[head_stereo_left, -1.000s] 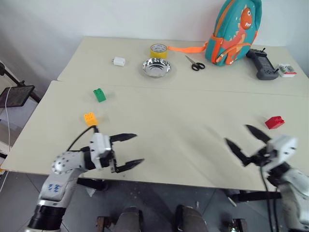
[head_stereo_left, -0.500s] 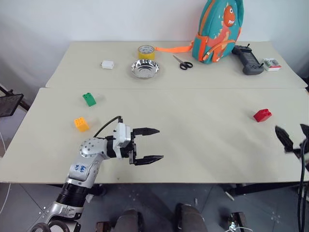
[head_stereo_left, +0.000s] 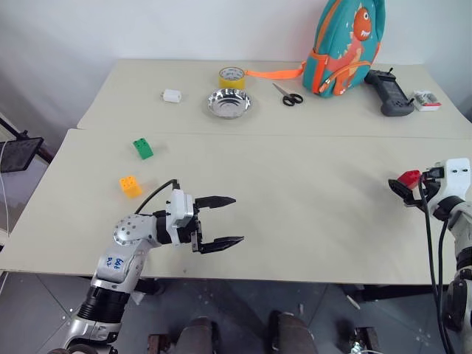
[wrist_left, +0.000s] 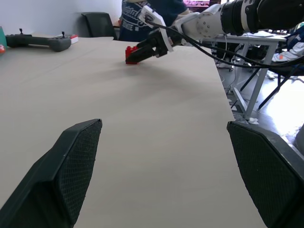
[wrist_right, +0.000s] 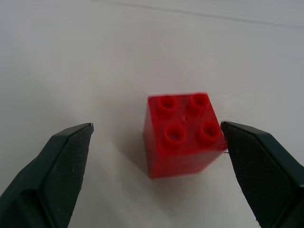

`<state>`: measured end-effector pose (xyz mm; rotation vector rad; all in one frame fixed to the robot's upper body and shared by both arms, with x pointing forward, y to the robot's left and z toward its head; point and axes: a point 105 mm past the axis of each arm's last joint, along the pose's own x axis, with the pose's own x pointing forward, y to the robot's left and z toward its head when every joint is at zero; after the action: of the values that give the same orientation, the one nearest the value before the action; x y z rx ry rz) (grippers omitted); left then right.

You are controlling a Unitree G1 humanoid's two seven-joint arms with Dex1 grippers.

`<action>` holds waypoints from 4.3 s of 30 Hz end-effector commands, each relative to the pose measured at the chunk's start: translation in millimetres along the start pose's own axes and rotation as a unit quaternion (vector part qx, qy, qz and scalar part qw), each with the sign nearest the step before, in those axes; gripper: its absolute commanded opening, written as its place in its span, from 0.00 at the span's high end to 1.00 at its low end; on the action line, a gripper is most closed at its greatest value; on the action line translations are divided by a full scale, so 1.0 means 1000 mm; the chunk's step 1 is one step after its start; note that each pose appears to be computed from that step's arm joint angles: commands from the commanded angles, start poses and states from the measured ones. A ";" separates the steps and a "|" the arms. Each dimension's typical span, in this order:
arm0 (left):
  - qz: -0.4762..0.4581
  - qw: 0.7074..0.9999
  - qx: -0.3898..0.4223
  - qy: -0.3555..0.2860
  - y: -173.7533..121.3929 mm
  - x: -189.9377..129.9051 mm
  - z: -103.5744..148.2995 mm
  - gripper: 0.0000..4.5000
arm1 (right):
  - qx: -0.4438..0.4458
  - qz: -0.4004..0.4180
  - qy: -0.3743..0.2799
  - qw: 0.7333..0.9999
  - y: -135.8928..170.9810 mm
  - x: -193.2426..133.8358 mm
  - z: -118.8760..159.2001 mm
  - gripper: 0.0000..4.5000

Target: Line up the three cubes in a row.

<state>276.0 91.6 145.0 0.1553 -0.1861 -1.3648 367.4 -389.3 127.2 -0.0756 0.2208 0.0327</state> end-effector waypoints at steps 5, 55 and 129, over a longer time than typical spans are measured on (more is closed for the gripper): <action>0.006 1.000 0.017 -0.007 0.000 -0.002 0.011 0.00 | -0.033 0.007 -0.033 0.999 -0.003 -0.002 0.018 0.27; 0.665 0.744 -0.037 -0.045 -0.007 -0.233 -0.004 0.00 | -0.092 0.498 -0.317 0.802 0.217 -0.073 0.055 0.01; 0.241 0.969 0.028 0.035 0.144 -0.051 0.080 0.61 | -0.126 0.489 -0.268 0.820 0.206 -0.088 0.048 0.00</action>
<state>411.1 199.1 234.3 0.1163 -0.1125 -0.5929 288.7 -173.1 169.4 -0.1773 -0.3110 1.1279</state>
